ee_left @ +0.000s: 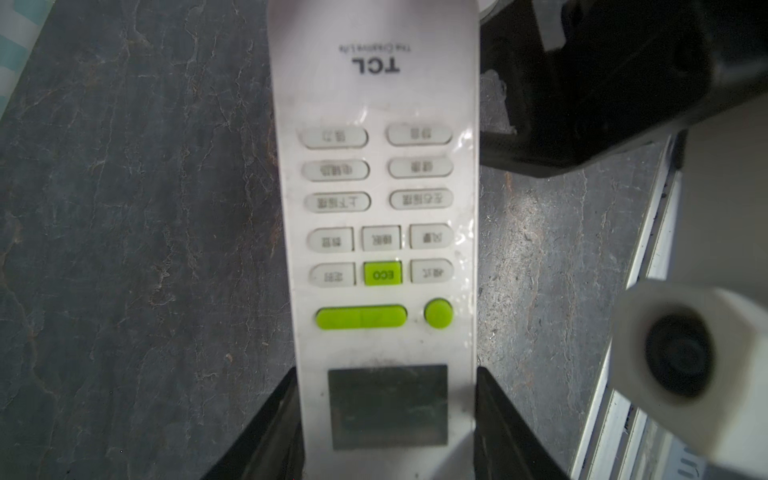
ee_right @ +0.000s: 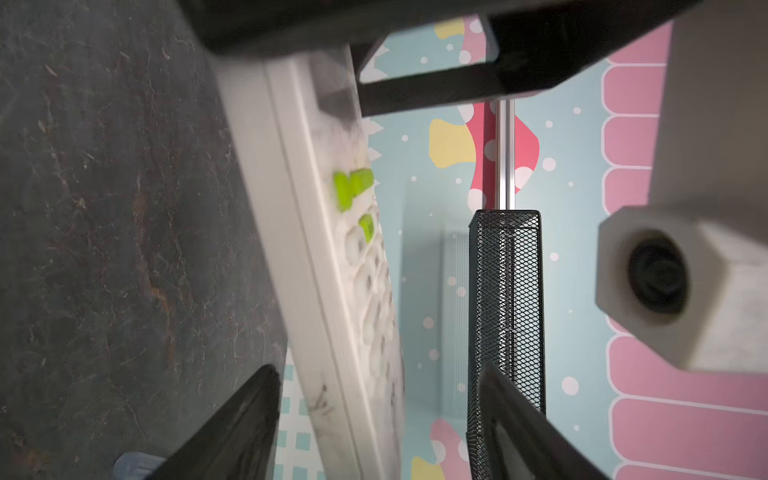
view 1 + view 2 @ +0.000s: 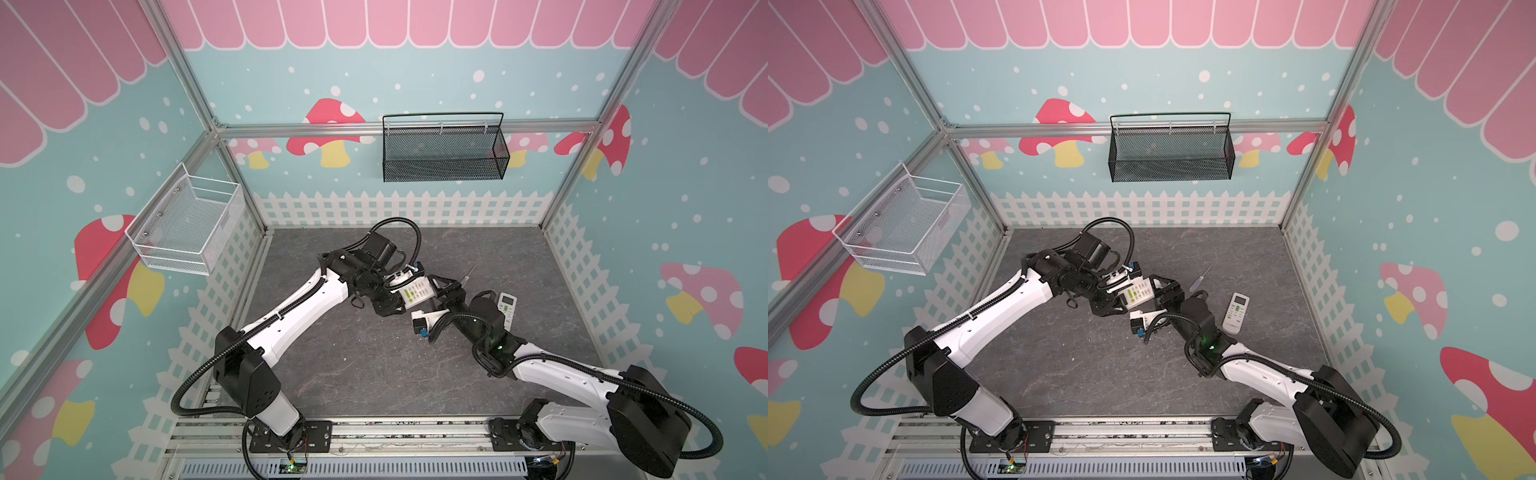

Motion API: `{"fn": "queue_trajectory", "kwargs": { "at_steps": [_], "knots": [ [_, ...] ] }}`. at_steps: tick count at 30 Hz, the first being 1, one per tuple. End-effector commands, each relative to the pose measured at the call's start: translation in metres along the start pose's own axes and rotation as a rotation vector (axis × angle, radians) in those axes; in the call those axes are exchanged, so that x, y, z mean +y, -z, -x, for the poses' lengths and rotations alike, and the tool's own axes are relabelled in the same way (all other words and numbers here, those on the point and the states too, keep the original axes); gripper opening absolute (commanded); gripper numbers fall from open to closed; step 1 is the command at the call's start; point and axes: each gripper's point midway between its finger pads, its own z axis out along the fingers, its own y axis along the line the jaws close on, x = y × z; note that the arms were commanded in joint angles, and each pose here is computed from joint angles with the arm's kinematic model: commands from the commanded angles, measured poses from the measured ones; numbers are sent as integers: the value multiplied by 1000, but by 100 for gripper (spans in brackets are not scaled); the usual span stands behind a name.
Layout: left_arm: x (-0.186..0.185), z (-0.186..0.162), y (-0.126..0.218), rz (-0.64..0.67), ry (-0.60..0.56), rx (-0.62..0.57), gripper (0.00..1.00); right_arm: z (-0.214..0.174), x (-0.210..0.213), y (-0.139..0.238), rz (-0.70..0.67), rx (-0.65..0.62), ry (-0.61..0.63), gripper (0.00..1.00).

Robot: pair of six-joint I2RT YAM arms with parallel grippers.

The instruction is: Unload the batteries from the remote control

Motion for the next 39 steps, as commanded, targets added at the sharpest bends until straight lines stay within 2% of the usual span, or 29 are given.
{"fn": "queue_trajectory", "kwargs": {
  "at_steps": [1,8,9,11,14,16,20,22,25,33,39],
  "knots": [
    [-5,10,7,-16,-48,-28,32,5,-8,-1,-44,-5,71,64],
    [-5,10,7,-22,-42,-28,33,6,-2,-3,-28,8,69,36],
    [-5,10,7,-19,-40,-29,37,5,-2,-3,-28,16,61,32],
    [-3,12,10,-5,-34,-34,52,2,-4,-2,-30,34,38,22],
    [1,13,20,41,-46,-40,74,-1,1,2,-23,46,16,13],
    [6,12,28,76,-49,-28,84,-3,7,6,-14,54,-17,10],
    [12,19,51,107,-71,-6,91,-6,18,13,1,63,-82,8],
    [20,27,66,127,-77,-9,99,-7,24,15,9,68,-122,8],
    [29,45,87,171,-111,-29,99,-11,28,17,12,87,-196,8],
    [28,102,131,196,-214,-210,99,-11,33,23,45,75,-354,9],
    [2,100,149,124,-238,-277,98,-3,41,26,104,22,-609,8]
  ]
}}
